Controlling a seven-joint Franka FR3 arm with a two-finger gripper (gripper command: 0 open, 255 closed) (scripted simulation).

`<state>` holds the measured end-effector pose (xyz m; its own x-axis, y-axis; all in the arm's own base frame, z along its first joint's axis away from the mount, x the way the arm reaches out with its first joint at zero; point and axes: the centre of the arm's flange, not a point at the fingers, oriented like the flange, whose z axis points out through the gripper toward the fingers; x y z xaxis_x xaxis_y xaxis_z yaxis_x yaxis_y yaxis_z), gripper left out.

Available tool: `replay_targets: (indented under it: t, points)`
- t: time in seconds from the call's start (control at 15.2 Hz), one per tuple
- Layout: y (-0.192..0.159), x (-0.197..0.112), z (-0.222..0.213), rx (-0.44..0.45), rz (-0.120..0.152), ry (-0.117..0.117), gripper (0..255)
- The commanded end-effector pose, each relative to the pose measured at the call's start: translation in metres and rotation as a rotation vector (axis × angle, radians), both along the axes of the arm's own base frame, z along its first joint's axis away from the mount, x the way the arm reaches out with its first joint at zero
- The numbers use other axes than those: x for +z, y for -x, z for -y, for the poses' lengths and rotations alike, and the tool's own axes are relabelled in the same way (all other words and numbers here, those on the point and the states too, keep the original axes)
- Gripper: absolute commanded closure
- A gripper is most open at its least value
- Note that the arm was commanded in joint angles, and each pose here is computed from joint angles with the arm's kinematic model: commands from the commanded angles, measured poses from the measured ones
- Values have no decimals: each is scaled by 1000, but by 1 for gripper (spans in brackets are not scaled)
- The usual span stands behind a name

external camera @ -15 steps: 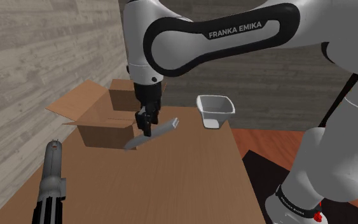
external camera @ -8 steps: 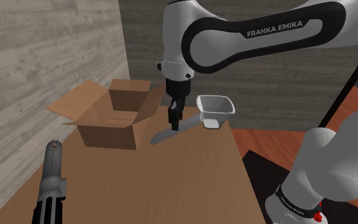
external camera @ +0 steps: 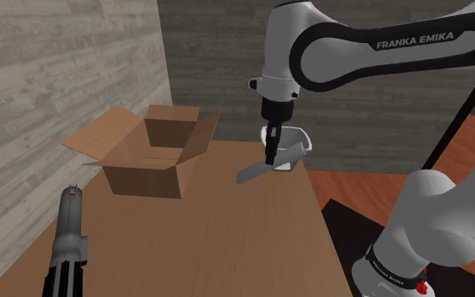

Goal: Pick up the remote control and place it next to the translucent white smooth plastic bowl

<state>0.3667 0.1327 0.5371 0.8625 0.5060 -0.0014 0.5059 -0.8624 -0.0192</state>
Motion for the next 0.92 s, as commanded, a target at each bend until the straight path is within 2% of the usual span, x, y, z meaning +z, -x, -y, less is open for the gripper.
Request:
replay_targets:
  t: [0.0, 0.33, 0.86]
  points:
    - [11, 0, 27, 1, 0, -1, 255]
    - [39, 0, 85, 1, 0, -1, 255]
    - [39, -42, 85, 1, 0, -1, 255]
